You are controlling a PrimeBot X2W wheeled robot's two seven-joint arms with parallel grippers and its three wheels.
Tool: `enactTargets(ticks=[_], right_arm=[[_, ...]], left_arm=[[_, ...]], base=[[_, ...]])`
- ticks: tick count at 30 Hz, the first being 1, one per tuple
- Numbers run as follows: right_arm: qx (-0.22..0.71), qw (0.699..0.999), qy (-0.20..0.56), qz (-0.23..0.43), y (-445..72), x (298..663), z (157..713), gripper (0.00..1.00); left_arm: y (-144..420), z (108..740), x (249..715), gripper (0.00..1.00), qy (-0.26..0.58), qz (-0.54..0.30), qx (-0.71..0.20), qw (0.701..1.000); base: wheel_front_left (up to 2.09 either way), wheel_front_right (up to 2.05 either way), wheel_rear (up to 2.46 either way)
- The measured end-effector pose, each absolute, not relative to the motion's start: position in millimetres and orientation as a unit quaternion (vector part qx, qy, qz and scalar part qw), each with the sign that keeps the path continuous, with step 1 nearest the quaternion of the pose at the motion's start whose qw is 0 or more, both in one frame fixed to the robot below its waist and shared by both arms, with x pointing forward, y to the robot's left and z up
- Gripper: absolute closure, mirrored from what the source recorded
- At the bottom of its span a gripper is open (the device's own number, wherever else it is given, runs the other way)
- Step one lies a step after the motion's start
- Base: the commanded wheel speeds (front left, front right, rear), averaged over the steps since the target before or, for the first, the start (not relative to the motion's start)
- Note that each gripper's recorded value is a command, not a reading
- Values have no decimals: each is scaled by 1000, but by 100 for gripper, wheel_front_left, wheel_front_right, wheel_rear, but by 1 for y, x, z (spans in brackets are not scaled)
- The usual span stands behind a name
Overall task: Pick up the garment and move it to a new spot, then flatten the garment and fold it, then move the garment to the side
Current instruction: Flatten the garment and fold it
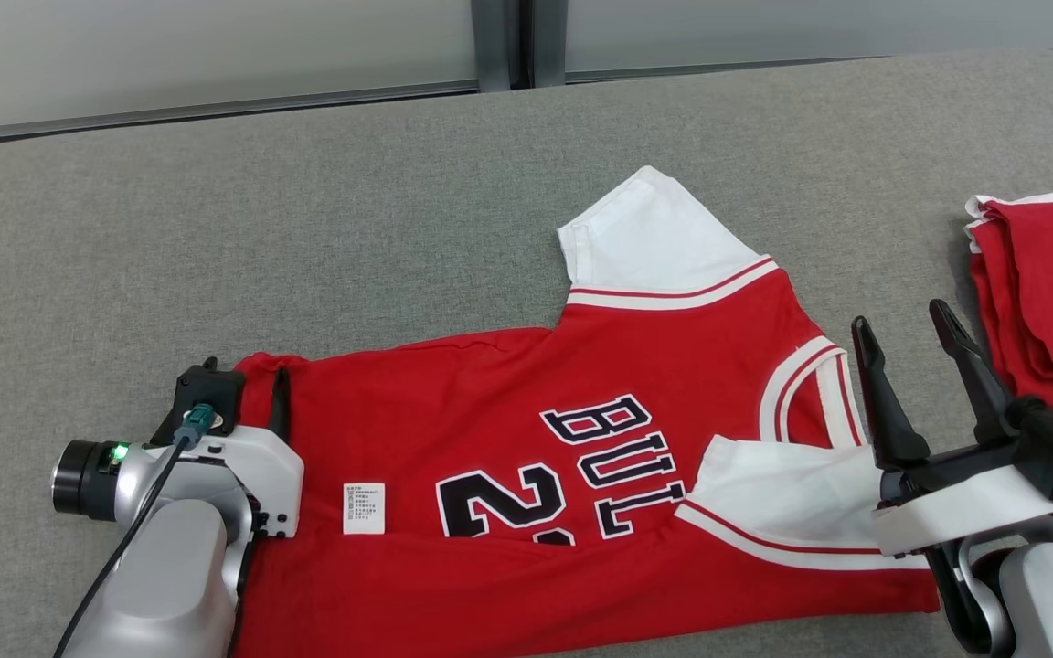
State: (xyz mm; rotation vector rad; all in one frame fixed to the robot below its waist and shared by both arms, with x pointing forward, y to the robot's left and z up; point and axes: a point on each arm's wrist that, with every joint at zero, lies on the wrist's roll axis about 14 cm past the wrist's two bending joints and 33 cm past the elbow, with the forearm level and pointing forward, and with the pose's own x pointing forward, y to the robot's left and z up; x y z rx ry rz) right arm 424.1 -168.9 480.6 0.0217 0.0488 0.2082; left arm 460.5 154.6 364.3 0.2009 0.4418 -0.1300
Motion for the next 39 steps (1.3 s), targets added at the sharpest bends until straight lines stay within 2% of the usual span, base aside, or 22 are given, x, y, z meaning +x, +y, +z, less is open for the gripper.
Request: enactTargets(ticks=[1, 2, 3, 4, 10, 17, 23, 32, 39], right_arm=[[11, 994, 25, 104, -169, 425, 480, 0], [11, 994, 25, 104, -169, 425, 480, 0], [11, 994, 26, 104, -169, 426, 480, 0], [9, 994, 26, 106, -168, 427, 480, 0], [-6, 991, 30, 130, -160, 444, 486, 0], [-11, 985, 62, 164, -144, 480, 491, 0], [3, 969, 162, 189, -124, 521, 465, 0], [-22, 948, 253, 192, -110, 574, 418, 0], [-22, 934, 305, 185, -105, 601, 386, 0]], left_arm=[[154, 362, 460, 0, 224, -67, 101, 967], [154, 362, 460, 16, 224, -67, 101, 967], [153, 359, 460, 64, 229, -73, 96, 966], [152, 359, 460, 99, 230, -75, 94, 966], [152, 371, 462, 100, 207, -63, 70, 974], [149, 412, 471, 100, 132, -57, 51, 988], [155, 415, 450, 100, 120, -60, 53, 990], [161, 407, 434, 100, 131, -60, 55, 988], [154, 401, 436, 100, 139, -67, 48, 987]], base=[[0, 0, 0], [0, 0, 0], [0, 0, 0], [0, 0, 0], [0, 0, 0], [0, 0, 0], [0, 0, 0], [0, 0, 0], [0, 0, 0]])
